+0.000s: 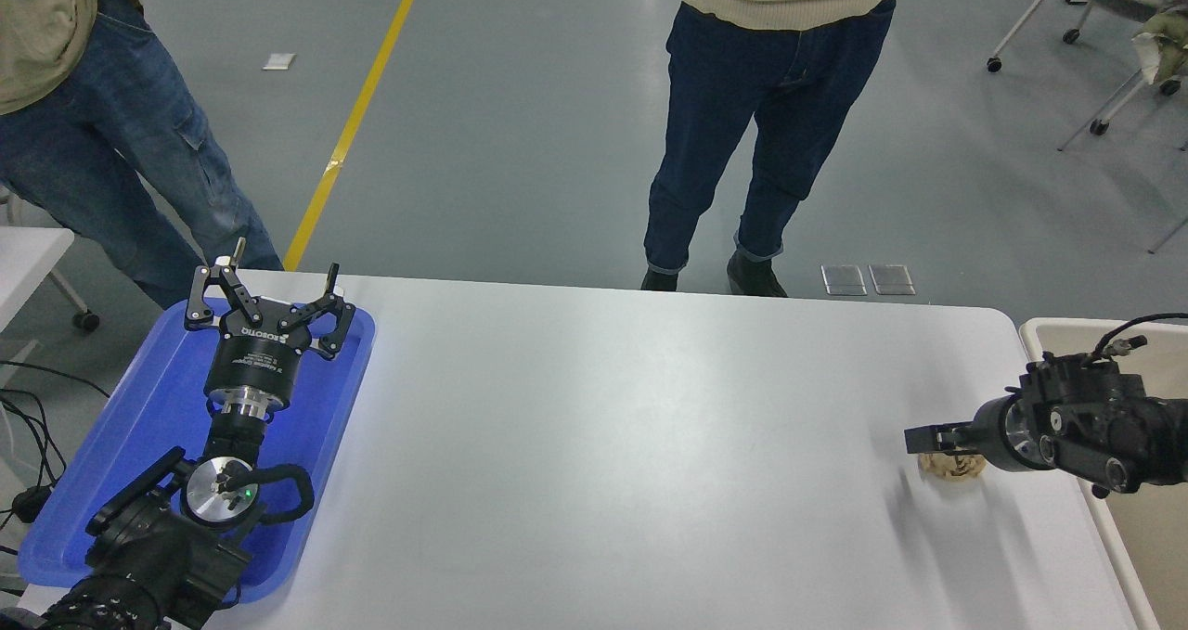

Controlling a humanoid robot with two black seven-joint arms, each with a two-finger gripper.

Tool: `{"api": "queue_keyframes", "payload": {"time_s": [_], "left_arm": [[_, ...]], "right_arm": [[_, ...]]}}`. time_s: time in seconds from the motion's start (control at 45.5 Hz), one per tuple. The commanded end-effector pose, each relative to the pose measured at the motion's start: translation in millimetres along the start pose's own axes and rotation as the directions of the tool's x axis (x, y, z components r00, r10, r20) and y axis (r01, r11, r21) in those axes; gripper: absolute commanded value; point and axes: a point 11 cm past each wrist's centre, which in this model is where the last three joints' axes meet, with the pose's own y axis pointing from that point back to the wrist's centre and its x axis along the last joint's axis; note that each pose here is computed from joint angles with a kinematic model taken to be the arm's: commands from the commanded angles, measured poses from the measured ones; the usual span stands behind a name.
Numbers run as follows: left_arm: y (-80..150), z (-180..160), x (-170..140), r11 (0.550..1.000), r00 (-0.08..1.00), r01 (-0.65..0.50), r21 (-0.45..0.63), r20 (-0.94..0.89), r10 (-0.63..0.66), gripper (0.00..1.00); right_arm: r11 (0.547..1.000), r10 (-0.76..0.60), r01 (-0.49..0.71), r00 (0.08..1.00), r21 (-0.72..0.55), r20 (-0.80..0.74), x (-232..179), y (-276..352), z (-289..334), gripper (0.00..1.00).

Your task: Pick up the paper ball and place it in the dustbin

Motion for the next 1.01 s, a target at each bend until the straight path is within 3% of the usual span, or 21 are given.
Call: {"api": "queue_keyframes", "payload": {"time_s": [0.0, 0.154, 0.22, 0.527, 0.989], "left_arm": [[0, 0, 0, 1.0, 1.0, 0.0, 0.001, 0.0, 0.0, 1.0], [0, 0, 0, 1.0, 1.0, -0.001, -0.001, 0.0, 0.001, 1.0], [0, 0, 0, 1.0, 1.0, 0.0, 0.0, 0.001, 0.0, 1.0], [0, 0, 0, 1.0, 1.0, 0.001, 0.001, 0.0, -0.001, 1.0], [0, -1, 0, 1.0, 1.0, 0.0, 0.004, 0.001, 0.0, 1.0]], "right_arm": [[1.0, 0.008, -0.008, 1.0, -0.012, -0.01, -7, -5, 0, 0.57], [1.0, 0.007, -0.007, 1.0, -0.016, -0.021, -10, -6, 0, 0.43], [1.0, 0.01, -0.01, 1.0, -0.017, -0.02, -10, -7, 0, 0.28], [1.0, -0.012, 0.012, 0.999, -0.003, -0.031, -11, -6, -4, 0.02], [0.999, -0.041, 0.041, 0.999, 0.012, 0.028, 38, 68, 30, 0.0]]}}
